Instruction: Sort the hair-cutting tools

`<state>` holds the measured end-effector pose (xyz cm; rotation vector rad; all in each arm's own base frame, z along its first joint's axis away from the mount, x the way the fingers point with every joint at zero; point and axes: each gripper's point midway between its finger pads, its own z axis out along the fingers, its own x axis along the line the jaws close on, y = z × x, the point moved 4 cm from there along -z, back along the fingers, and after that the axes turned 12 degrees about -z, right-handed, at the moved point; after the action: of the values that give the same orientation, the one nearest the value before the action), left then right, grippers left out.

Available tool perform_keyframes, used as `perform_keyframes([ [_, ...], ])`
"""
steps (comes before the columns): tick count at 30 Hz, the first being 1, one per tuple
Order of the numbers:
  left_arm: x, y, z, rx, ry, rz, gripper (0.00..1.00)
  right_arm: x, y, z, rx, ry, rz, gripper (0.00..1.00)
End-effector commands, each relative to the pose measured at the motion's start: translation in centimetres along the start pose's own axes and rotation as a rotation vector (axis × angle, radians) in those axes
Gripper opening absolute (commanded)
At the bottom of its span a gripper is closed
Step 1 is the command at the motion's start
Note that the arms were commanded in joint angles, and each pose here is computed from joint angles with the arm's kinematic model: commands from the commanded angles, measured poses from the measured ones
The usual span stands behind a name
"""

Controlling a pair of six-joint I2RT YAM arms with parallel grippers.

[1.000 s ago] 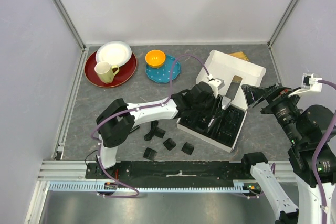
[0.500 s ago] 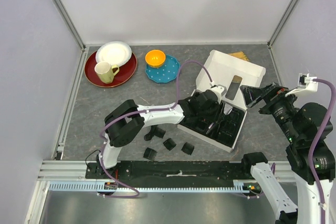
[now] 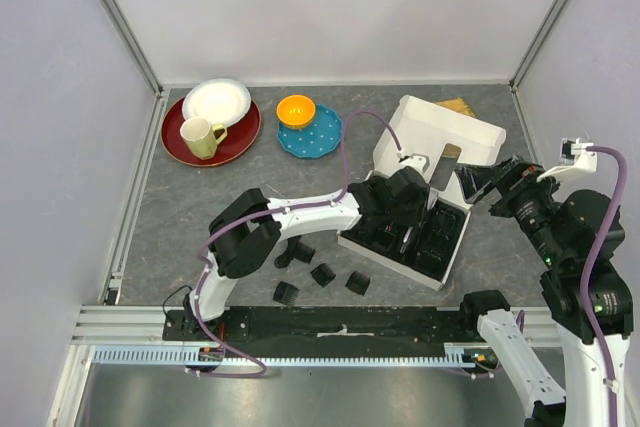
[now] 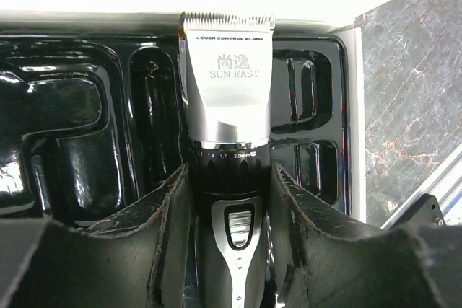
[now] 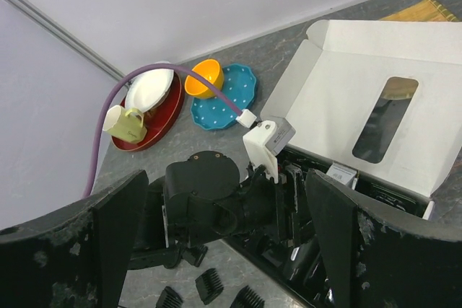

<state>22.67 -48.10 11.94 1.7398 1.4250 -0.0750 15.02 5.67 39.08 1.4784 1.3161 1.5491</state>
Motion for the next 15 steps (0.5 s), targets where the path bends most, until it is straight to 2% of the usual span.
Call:
perform_keyframes([
  [1,-2.8,0.8,-0.5,-0.008,-0.051,-0.076,0.02,-0.3,-0.1,0.6,0.001,-0.014,-0.007,0.98],
  [10,-1.9,-1.4,0.2,0.043,-0.014,-0.095,0.02,-0.4,-0.2,0.6,0.002,-0.018,-0.013,0.98],
  [15,-1.2,-2.0,1.3,0.041,0.017,-0.087,0.14,-0.5,-0.4,0.7,0.009,-0.019,-0.011,0.98],
])
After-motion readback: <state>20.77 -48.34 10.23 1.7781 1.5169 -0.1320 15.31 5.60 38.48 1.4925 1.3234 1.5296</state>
